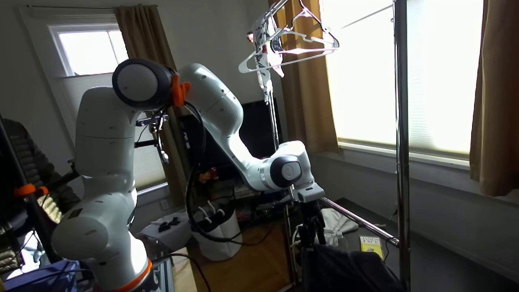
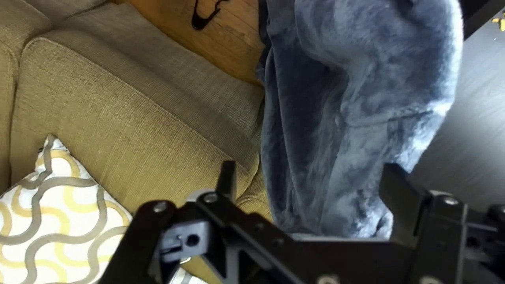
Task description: Move the hanger with the rob to the top rod
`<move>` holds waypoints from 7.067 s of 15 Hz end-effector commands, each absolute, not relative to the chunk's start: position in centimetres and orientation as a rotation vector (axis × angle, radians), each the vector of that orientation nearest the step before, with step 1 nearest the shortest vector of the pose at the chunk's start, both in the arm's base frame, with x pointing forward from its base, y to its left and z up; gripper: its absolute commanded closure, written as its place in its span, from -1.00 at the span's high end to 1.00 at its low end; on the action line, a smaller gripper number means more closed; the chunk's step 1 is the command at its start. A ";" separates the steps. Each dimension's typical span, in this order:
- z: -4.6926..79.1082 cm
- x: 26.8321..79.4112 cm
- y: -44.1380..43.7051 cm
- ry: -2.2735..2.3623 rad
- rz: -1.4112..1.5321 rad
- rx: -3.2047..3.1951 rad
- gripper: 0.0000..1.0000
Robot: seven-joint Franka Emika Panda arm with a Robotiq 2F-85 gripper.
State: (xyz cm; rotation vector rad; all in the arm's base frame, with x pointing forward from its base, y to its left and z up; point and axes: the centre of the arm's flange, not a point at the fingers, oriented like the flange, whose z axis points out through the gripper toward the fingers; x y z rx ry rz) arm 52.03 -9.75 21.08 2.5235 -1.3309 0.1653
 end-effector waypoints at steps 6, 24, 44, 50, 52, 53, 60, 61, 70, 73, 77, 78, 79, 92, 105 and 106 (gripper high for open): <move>19.4 55.2 -11.7 -1.180 0.216 2.668 1.00; 14.9 57.3 -14.3 -1.378 0.314 2.648 -0.91; 25.3 44.6 -9.9 -1.424 0.826 2.514 -0.97; 26.2 37.4 -6.6 -1.397 0.988 2.483 -0.97; 26.2 35.8 -5.4 -1.278 0.937 2.562 -0.97; 26.3 35.9 -4.8 -1.180 0.905 2.616 -0.97; 28.4 35.8 -5.0 -1.026 0.811 2.623 -0.97; 29.1 35.9 -5.6 -1.027 0.800 2.624 -0.97; 31.3 39.8 -9.7 -1.079 0.915 2.499 -0.97; 36.7 38.3 -11.8 -1.105 0.975 2.406 -0.97; 40.5 36.9 -11.3 -0.822 0.908 2.494 -0.97; 41.1 36.7 -10.9 -0.750 0.894 2.508 -0.97; 41.6 36.4 -10.7 -0.680 0.895 2.499 -0.97; 41.9 40.6 -9.5 -0.575 1.079 2.612 -0.97; 49.8 37.7 -7.2 -0.459 1.641 2.527 -0.97; 50.1 37.5 -7.3 -0.508 1.670 2.486 -0.97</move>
